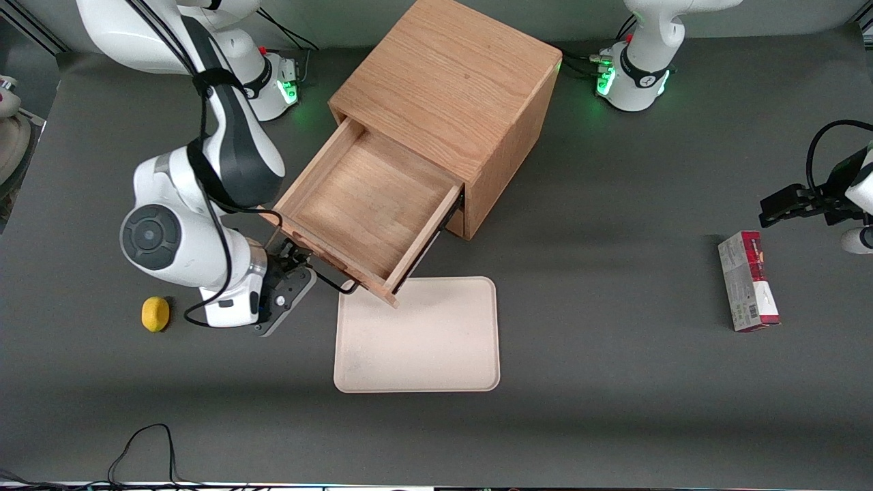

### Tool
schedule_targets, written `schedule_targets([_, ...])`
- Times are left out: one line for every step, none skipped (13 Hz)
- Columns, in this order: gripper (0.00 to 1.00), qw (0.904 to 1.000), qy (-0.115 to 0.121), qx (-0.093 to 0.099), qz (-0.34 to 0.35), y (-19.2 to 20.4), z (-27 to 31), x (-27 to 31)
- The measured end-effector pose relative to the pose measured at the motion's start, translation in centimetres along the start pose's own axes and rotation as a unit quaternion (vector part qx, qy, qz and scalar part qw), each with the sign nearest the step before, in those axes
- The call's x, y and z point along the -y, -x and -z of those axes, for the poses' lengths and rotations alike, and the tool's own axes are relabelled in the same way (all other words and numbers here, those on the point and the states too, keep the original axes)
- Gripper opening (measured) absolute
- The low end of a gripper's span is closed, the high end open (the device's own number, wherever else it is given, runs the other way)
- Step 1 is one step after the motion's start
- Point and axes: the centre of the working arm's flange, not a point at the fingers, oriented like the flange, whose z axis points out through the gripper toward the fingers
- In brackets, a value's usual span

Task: Open upper drawer

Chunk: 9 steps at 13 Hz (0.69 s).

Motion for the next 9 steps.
schedule_targets([1.00, 1.0000, 0.000, -0.001, -0.002, 0.2, 1.2, -0.3])
schedule_targets([1.00, 1.0000, -0.001, -0.001, -0.004, 0.5, 2.3, -0.5])
schedule_targets([1.00, 1.0000, -0.001, -0.002, -0.006, 0.8, 3.6, -0.7])
schedule_targets([1.00, 1.0000, 0.000, -0.003, -0.009, 1.2, 4.8, -1.1])
schedule_targets([1.00, 0.9998, 0.002, -0.007, -0.017, 1.7, 6.2, -1.4])
schedule_targets([1.00, 0.9993, 0.005, -0.014, -0.034, 2.4, 7.7, -1.9])
schedule_targets([1.00, 0.9979, 0.010, -0.025, -0.060, 3.4, 9.5, -2.3])
schedule_targets([1.00, 0.9954, 0.016, -0.037, -0.087, 4.5, 11.3, -2.8])
schedule_targets([1.00, 0.9918, 0.020, -0.045, -0.118, 5.9, 13.0, -3.3])
